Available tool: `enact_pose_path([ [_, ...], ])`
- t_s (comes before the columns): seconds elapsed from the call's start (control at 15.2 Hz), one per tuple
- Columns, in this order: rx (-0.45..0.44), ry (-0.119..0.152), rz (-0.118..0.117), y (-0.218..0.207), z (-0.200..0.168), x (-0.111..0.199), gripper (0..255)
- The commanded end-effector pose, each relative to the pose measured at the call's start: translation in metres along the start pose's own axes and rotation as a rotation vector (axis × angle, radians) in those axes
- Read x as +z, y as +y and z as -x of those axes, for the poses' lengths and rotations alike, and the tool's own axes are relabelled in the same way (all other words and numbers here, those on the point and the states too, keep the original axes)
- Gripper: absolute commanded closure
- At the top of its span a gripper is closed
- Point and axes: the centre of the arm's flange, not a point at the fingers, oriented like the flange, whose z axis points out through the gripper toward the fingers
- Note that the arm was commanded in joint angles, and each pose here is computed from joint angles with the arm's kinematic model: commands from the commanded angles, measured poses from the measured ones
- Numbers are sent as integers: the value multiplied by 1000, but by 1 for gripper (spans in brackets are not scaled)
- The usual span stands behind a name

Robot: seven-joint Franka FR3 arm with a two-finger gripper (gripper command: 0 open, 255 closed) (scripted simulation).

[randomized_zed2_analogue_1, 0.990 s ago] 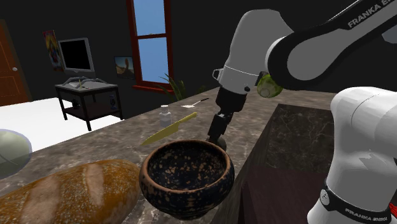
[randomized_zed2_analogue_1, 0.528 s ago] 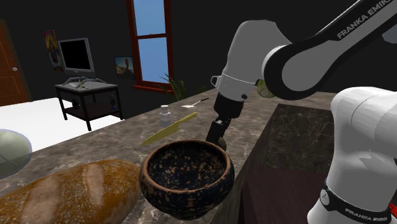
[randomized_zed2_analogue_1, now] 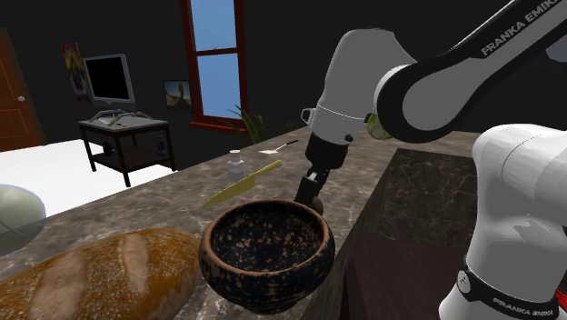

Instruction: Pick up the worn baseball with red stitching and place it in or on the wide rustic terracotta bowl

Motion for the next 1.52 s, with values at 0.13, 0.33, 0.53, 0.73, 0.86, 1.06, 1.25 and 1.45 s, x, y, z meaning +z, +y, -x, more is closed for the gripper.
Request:
enact_pose_path([
  [0.13, 0, 0, 0, 0, 0, 0, 255],
  [0.33, 0, 0, 0, 0, -1, -5, 255],
  [0.53, 0, 0, 0, 0, -6, -20, 255],
  [0.73, 0, 0, 0, -1, -10, -36, 255],
  [0.86, 0, 0, 0, -1, -13, -46, 255],
  [1.06, 0, 0, 0, -1, -17, -61, 255],
  [1.25, 0, 0, 0, -2, -21, -76, 255],
  [1.45, 0, 0, 0, -2, -25, -92, 255],
])
